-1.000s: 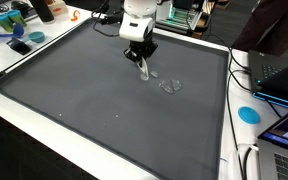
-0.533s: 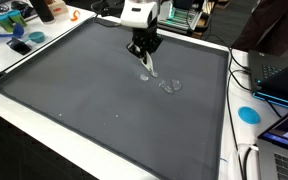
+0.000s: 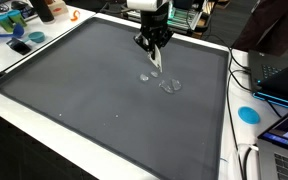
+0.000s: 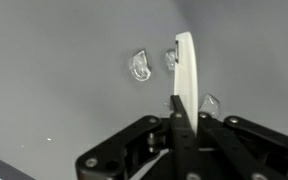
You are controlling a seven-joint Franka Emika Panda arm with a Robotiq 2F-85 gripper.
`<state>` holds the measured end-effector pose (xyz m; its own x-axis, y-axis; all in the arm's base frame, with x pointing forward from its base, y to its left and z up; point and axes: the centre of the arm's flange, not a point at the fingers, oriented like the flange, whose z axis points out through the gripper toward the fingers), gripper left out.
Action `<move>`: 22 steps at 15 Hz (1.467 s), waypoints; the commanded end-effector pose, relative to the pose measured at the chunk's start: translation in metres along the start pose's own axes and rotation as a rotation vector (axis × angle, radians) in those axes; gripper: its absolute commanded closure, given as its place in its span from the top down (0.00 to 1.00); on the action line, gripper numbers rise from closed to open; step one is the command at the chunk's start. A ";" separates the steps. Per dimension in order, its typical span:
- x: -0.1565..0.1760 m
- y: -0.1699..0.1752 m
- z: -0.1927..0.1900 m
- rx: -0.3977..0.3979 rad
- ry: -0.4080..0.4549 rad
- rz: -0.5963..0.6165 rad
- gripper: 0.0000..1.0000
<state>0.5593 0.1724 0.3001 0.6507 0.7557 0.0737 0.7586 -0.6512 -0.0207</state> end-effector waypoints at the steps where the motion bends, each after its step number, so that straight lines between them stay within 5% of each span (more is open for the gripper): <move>1: 0.001 -0.014 -0.014 0.057 -0.007 0.012 0.01; 10: 0.006 -0.013 -0.010 0.035 -0.002 0.013 0.04; 22: 0.105 -0.084 -0.052 -0.109 -0.163 0.060 0.01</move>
<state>0.5511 0.2768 0.3617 0.6719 0.7396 -0.0397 0.7406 -0.6702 0.0474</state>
